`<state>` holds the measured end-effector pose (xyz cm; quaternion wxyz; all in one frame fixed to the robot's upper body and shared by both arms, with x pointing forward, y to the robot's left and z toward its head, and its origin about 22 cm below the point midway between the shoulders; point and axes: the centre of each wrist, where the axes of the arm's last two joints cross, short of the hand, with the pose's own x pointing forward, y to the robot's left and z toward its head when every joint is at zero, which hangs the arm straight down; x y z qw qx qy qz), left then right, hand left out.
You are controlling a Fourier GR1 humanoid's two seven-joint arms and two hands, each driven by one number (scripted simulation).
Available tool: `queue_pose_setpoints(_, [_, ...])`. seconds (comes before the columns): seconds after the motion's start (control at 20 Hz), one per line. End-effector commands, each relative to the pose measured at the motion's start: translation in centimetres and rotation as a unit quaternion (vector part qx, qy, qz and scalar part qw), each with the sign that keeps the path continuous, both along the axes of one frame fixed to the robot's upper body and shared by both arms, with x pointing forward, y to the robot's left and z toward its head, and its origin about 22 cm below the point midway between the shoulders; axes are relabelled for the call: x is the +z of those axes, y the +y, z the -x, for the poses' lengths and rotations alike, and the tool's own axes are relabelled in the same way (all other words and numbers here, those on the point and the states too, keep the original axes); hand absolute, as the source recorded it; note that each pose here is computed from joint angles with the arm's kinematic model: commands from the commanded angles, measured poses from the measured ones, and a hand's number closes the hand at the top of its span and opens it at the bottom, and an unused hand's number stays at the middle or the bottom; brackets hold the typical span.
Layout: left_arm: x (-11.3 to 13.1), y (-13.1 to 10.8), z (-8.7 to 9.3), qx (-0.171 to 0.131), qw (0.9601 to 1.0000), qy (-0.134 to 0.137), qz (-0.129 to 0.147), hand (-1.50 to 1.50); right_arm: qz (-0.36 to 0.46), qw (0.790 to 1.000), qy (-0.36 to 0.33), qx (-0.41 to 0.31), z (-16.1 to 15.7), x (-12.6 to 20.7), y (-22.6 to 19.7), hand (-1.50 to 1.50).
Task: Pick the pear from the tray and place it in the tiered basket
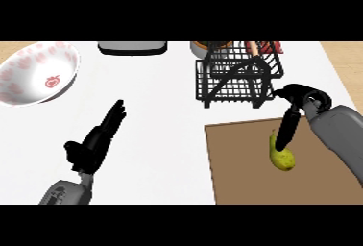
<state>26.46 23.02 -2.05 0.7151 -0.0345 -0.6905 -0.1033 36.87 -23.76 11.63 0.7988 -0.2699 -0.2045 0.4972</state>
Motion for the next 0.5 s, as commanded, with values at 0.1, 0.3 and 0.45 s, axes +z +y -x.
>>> queue_pose_setpoints(0.1, [1.0, 0.2, -0.4, 0.005, 0.9999, -0.01, -0.007, 0.0, 0.02, 0.999, 0.038, -0.026, 1.2, -3.1, 0.9, -1.5])
queue_pose_setpoints(0.3, [-0.3, -0.1, -0.5, 0.001, 1.0, -0.006, 0.001, 0.0, 0.035, 0.998, 0.023, -0.041, 0.9, -3.7, 1.3, -1.5])
queue_pose_setpoints(0.45, [0.4, 2.8, -1.1, 0.002, 1.0, -0.002, 0.002, 0.0, 0.042, 0.997, 0.039, -0.047, 2.1, -5.8, -1.1, -1.5])
